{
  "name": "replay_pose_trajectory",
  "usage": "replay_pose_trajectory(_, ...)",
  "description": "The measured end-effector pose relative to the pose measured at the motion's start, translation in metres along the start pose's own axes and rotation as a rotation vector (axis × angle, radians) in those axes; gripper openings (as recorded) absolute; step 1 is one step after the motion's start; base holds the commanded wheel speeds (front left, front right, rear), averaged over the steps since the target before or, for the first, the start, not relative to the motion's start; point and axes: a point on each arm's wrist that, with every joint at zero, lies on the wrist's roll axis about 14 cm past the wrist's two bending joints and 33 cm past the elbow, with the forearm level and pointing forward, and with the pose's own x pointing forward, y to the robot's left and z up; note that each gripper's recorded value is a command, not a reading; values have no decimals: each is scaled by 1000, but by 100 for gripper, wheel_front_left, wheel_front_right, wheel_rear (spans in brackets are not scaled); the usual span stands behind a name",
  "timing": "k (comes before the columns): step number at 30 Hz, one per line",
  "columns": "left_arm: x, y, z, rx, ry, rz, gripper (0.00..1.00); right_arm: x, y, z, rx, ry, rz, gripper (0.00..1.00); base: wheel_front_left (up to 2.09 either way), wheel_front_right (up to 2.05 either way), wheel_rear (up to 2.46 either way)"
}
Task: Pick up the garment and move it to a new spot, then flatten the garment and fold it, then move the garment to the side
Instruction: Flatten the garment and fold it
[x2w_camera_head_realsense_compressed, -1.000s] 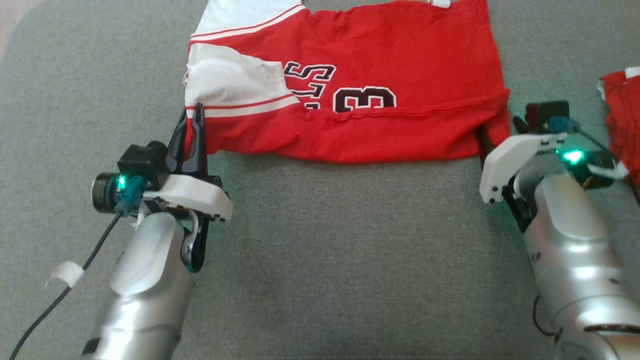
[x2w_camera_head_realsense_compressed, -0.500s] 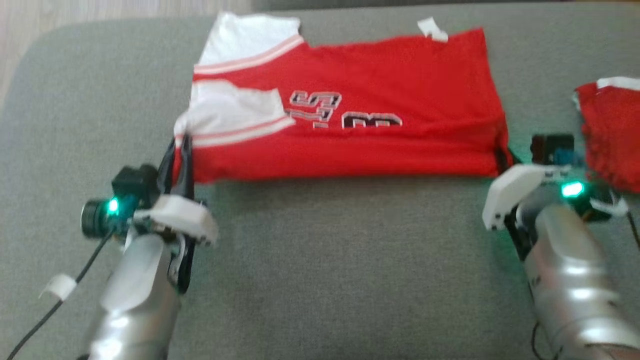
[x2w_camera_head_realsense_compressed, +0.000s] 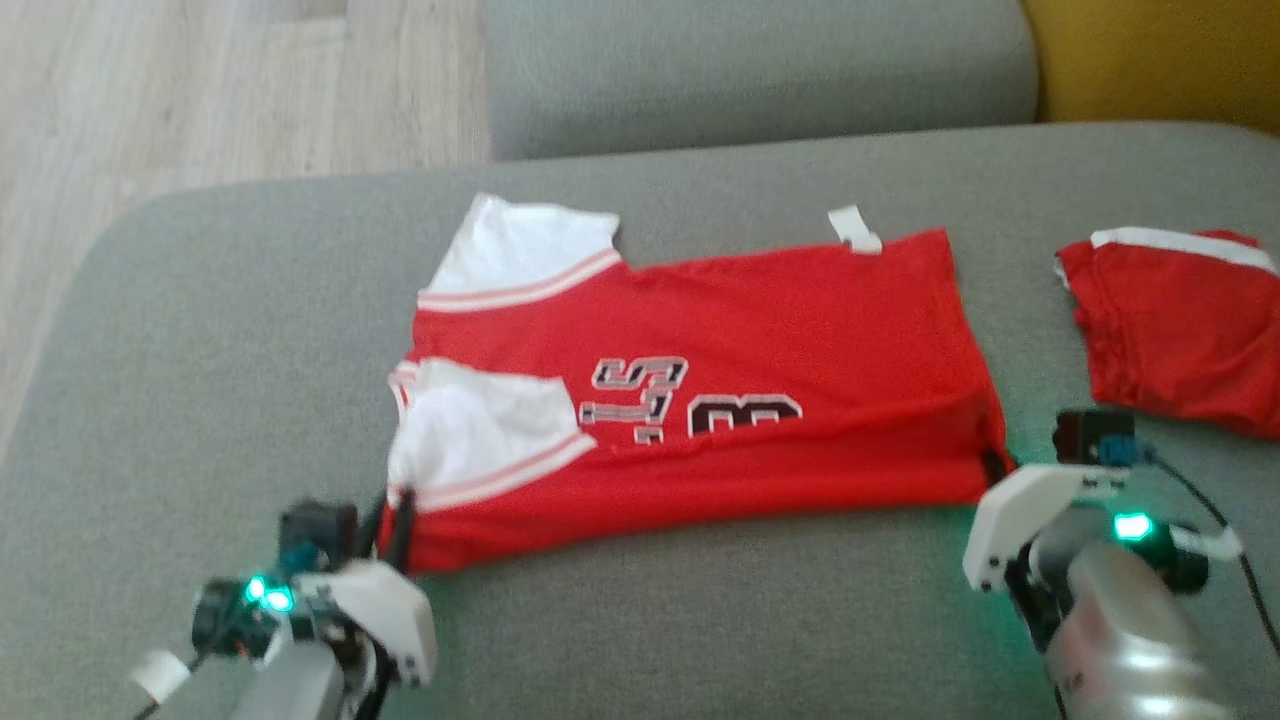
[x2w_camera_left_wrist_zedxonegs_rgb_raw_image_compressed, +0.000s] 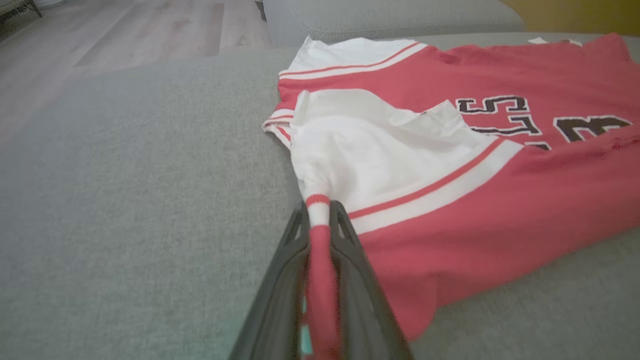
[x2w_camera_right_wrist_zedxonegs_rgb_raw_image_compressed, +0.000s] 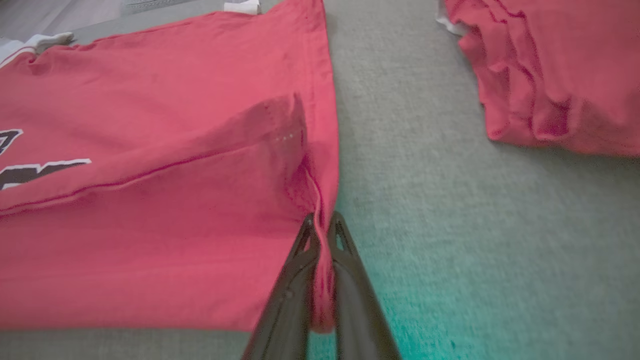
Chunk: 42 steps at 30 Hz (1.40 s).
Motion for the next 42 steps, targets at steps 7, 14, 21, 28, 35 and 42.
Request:
replay_pose_trajectory(7, -18, -15, -20, 45, 73, -64, 0, -15, -3, -18, 55, 17, -5, 0, 0, 0, 0)
replay_pose_trajectory(14, -16, -15, -5, 54, 39, -58, 0, -23, -3, -23, 94, -5, 2, 0, 0, 0, 0)
replay_pose_trajectory(21, -11, -12, 7, 52, -9, -28, 53, -31, -8, -9, 112, -78, -7, 100, 0, 0, 0)
replay_pose_trajectory(28, -10, -6, 27, 39, -108, 8, 100, -42, -11, 31, 128, -276, -7, 100, 0, 0, 0)
replay_pose_trajectory(35, -16, -20, 89, -48, -394, -25, 100, -68, 7, 86, 165, -591, 63, 100, 0, 0, 0)
replay_pose_trajectory(42, -25, -31, 152, -166, -607, -64, 100, -76, 18, 87, 157, -637, 95, 100, 0, 0, 0)
